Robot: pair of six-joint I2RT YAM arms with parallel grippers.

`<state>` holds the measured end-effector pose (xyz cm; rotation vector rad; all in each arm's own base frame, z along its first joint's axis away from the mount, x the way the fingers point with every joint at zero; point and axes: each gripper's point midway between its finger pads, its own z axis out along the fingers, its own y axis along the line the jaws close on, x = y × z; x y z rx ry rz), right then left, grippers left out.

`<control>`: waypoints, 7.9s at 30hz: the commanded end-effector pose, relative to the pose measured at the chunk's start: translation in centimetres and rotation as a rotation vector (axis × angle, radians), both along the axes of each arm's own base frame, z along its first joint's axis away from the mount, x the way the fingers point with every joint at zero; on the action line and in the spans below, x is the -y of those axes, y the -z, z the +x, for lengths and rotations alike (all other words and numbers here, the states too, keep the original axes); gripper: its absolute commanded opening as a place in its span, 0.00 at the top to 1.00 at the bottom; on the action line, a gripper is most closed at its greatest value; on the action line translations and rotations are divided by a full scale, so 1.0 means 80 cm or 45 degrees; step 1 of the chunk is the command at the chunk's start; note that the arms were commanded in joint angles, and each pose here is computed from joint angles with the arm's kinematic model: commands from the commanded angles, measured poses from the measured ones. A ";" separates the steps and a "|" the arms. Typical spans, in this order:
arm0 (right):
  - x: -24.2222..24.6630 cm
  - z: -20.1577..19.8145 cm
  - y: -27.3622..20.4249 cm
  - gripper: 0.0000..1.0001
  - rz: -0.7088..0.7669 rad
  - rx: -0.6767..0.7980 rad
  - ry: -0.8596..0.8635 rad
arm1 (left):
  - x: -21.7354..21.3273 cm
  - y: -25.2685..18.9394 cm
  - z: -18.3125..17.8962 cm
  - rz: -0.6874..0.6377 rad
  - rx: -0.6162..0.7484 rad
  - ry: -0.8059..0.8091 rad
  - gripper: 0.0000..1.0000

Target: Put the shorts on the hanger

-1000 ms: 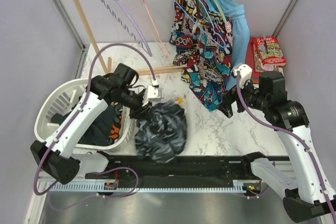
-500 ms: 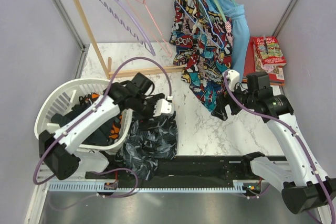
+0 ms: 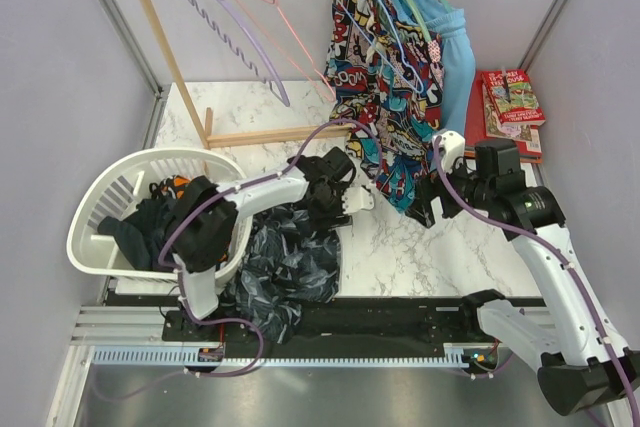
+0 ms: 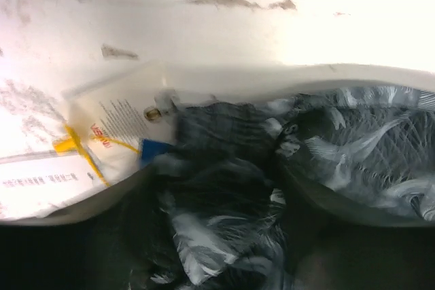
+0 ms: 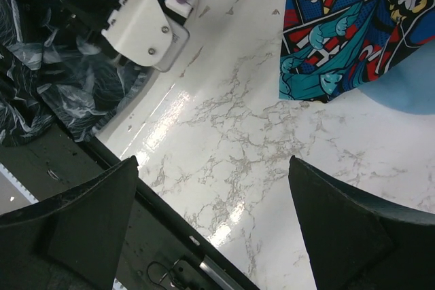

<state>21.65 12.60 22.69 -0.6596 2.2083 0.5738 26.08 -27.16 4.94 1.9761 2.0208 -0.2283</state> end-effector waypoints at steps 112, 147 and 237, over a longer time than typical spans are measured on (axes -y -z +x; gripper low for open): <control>-0.268 0.065 0.134 0.79 -0.275 0.062 -0.689 | -0.106 -0.070 -0.208 -0.275 -0.099 0.555 0.89; -0.097 0.114 -0.123 1.00 0.815 -0.144 0.509 | 0.108 -0.178 -0.165 -1.077 -0.138 -0.298 0.22; -0.003 0.115 -0.141 1.00 0.611 0.182 0.752 | -0.057 -0.282 -0.015 -0.929 0.586 -0.002 0.98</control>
